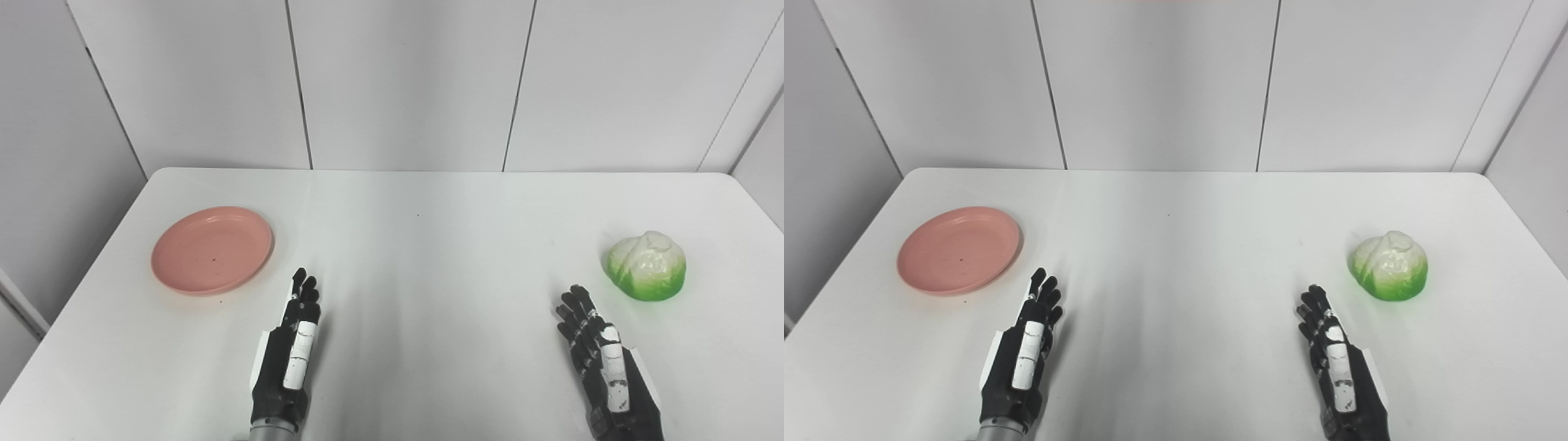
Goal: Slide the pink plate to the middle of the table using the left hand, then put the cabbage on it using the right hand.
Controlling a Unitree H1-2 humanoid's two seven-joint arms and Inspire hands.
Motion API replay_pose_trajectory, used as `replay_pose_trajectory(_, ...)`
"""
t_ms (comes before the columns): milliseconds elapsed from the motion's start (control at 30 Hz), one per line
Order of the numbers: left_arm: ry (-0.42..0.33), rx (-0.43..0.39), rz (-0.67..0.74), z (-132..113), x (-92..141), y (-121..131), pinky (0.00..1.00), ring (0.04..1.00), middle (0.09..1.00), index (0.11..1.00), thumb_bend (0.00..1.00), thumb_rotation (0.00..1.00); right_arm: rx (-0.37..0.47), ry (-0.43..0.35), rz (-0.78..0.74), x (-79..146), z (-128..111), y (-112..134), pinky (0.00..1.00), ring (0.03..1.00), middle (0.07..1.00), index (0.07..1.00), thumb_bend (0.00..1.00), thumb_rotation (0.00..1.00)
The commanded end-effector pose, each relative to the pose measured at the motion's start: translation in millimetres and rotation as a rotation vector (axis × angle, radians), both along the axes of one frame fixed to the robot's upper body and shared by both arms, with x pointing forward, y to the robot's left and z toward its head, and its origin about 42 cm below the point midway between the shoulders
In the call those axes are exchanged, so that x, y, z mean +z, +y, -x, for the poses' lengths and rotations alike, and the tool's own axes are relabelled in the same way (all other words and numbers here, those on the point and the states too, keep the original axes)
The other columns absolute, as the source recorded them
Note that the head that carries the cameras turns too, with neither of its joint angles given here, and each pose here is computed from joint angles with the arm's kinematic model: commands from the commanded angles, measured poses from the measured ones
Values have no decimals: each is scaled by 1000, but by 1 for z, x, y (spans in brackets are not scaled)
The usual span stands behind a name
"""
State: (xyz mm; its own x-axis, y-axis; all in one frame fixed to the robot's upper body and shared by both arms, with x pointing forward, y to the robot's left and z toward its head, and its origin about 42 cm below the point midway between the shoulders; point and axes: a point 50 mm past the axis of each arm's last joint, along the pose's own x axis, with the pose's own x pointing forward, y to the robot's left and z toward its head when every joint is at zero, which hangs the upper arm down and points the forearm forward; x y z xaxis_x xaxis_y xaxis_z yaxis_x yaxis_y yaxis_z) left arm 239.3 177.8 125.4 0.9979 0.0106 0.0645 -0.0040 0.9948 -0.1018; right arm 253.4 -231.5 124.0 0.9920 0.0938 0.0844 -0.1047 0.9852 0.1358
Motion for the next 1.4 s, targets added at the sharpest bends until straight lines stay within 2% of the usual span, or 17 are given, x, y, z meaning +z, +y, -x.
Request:
replay_pose_trajectory(0, -20, -2, -22, 9, 3, 7, 1000, 1000, 1000, 1000, 831, 895, -4, -52, -2, 7, -1, 1, 994, 956, 954, 952, 922, 990)
replay_pose_trajectory(233, -19, -5, -24, 10, 1, 6, 1000, 1000, 1000, 1000, 828, 898, -2, -46, -2, 4, -1, -1, 992, 953, 950, 948, 921, 986)
replay_pose_trajectory(467, -9, -12, -26, 11, -9, -9, 1000, 1000, 1000, 1000, 837, 906, 1, -45, 3, -9, 1, -17, 1000, 962, 957, 956, 902, 994)
replay_pose_trajectory(900, -34, 1, -45, 10, -27, -33, 1000, 1000, 1000, 1000, 719, 908, 10, -31, -12, -37, 1, -49, 1000, 965, 963, 963, 883, 1000)
replay_pose_trajectory(1233, -54, 8, -50, 11, -34, -32, 1000, 1000, 1000, 1000, 692, 922, 13, -36, 4, -47, 2, -50, 977, 945, 948, 951, 886, 1000)
replay_pose_trajectory(1367, -62, 9, -44, 11, -33, -29, 1000, 1000, 1000, 1000, 717, 913, 14, -32, 6, -48, 2, -48, 967, 939, 943, 947, 895, 999)
